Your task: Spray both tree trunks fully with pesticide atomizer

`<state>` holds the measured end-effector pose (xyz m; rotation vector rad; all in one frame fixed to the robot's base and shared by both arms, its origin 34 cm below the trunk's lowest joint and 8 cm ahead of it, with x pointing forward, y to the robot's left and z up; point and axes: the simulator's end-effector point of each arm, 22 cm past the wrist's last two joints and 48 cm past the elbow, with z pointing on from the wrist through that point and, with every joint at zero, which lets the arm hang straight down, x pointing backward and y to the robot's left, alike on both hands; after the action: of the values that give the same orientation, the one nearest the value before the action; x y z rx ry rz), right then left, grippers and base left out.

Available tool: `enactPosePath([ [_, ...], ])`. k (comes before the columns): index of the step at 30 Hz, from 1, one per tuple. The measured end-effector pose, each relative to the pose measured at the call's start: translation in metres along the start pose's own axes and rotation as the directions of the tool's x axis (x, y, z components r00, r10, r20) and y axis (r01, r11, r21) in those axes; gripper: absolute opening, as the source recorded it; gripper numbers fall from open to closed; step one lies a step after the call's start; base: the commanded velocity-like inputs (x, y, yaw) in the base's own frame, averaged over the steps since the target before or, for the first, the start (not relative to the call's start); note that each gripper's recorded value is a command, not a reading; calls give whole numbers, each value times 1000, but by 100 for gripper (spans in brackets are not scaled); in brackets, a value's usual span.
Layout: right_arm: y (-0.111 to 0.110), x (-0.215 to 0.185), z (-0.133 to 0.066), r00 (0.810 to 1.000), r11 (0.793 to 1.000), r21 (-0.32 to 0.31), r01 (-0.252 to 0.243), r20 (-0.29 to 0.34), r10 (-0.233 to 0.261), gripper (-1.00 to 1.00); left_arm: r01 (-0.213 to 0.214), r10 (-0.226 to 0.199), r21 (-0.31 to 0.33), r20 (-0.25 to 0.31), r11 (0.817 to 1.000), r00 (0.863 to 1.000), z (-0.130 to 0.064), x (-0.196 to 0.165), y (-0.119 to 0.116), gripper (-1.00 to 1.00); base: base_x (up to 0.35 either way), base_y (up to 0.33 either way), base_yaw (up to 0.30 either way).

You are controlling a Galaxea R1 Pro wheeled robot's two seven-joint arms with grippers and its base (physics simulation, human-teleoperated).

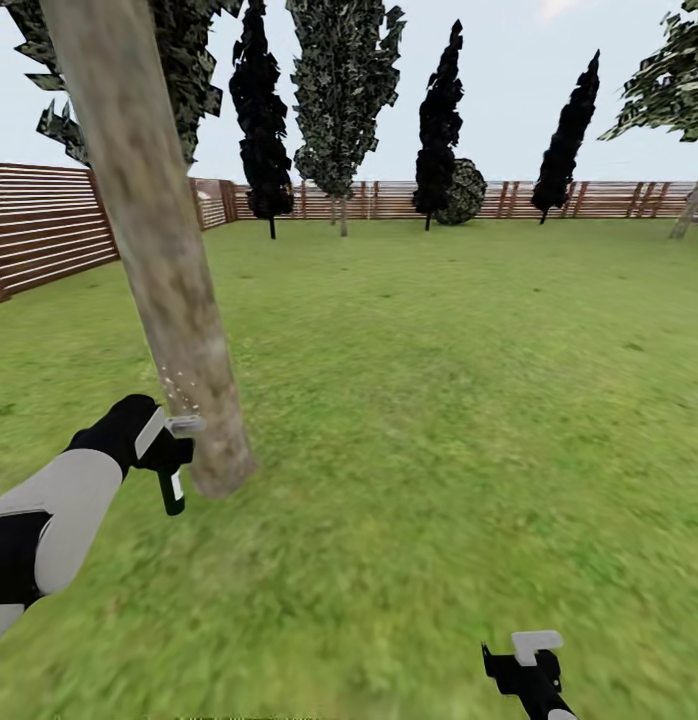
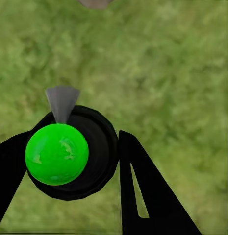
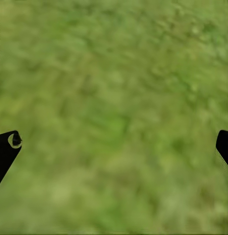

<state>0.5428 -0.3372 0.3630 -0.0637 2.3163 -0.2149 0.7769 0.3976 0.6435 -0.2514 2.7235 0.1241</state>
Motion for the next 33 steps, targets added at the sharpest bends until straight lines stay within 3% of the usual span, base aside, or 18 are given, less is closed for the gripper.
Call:
enactPosePath([
  [4, 0, 0, 0, 1000, 1000, 0, 0, 0, 0, 100, 0, 0, -4, -2, 1000, 1000, -5, -4, 2, -100, -1, -275, 276],
  [10, 0, 0, 0, 1000, 1000, 0, 0, 0, 0, 100, 11, -11, 3, 45, 1000, 999, -28, -35, 2, -100, 88, -252, 266],
  [27, -3, 0, 0, 1000, 1000, 3, 2, 0, -2, 100, 11, -11, 1, 44, 1000, 999, -28, -34, 3, -100, 291, -90, 17],
  [33, -1, 1, 0, 1000, 1000, 1, 1, -1, -1, 100, 12, -12, -1, 39, 1000, 999, -26, -32, 4, -100, 130, 0, 217],
])
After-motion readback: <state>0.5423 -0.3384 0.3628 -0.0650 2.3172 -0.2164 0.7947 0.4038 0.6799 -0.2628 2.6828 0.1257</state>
